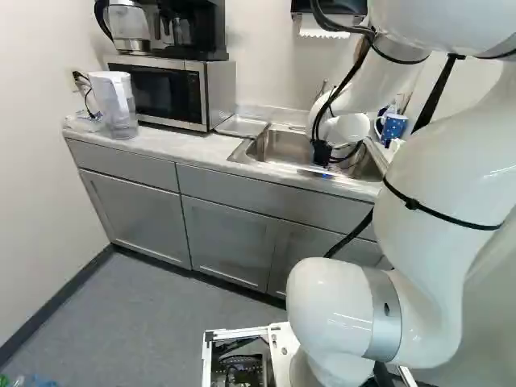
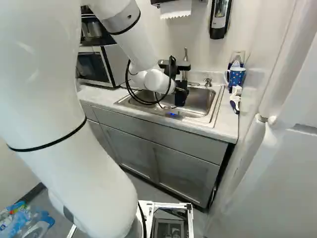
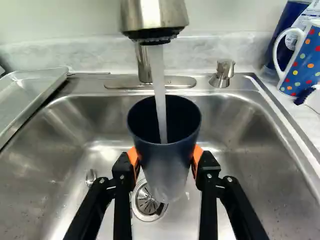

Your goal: Rinse the cup and place it in the tray

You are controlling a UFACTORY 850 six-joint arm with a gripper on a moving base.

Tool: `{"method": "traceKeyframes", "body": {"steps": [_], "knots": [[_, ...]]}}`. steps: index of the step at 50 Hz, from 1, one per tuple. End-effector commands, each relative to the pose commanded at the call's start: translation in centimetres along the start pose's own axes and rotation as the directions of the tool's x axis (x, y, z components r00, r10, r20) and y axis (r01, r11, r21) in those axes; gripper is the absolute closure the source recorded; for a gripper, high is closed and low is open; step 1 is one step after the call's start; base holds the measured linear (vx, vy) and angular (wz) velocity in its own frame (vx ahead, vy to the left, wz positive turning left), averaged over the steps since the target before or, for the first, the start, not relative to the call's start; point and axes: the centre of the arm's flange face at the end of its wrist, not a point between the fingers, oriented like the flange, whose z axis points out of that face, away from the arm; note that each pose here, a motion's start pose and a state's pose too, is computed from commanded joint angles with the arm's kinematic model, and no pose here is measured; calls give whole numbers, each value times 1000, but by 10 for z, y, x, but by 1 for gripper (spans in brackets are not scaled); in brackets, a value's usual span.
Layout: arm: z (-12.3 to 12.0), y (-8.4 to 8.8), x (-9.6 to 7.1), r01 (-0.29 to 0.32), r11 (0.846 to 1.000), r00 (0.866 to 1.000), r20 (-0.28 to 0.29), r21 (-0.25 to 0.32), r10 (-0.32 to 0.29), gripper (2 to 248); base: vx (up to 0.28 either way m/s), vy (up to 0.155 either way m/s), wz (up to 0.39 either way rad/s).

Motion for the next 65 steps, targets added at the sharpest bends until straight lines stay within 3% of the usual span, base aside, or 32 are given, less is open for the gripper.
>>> {"method": "traceKeyframes", "body": {"steps": [65], "knots": [[0,0,0,0,1000,1000,0,0,0,128,0,0,0]]}}
